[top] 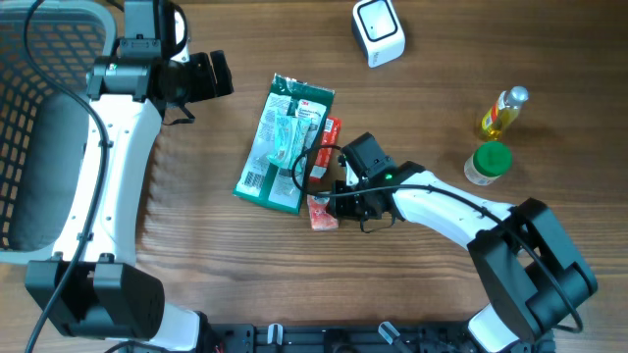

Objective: Scan the item barcode
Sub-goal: 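Lift the tissue pack and carry it toward the scanner, then hold the tissue pack's barcode up to the white scanner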

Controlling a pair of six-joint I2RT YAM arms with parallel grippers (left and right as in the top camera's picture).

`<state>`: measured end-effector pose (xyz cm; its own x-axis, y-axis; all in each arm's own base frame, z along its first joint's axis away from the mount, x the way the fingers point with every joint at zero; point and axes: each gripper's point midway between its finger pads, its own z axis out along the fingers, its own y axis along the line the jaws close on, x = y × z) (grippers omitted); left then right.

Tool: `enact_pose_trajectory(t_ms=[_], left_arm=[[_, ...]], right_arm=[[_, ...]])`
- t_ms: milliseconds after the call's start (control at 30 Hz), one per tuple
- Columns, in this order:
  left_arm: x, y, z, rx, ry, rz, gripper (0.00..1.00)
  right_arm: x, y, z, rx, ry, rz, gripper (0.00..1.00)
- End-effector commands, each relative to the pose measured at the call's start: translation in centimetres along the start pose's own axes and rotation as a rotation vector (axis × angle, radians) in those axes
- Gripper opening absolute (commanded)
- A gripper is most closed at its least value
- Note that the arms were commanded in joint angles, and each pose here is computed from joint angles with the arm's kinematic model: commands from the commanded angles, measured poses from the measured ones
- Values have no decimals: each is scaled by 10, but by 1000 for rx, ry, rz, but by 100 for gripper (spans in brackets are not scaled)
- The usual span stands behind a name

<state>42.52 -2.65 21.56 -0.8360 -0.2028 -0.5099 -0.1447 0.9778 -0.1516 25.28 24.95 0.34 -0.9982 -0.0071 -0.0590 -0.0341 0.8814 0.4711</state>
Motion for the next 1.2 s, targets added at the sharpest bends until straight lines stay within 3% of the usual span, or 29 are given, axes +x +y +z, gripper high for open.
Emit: enact_pose_trajectory(t_ms=[0,67,200,433,567,1167], left_arm=[[0,0,2,5,5,6,100],[0,0,2,5,5,6,100],[0,0,2,5,4,6,100],[0,0,2,5,4,6,100],[0,0,2,5,5,6,100],[0,0,2,5,5,6,100]], right_arm=[[9,-10,7,28,34,39,17],[12,-6,6,-1,53,41,4],[10,13,-12,-176,106,39,4],[-3,77,-133,-950,127,-236,4],[2,83,-178,-1157,98,-369,4],[31,111,-268,-1156,-68,-592,4]])
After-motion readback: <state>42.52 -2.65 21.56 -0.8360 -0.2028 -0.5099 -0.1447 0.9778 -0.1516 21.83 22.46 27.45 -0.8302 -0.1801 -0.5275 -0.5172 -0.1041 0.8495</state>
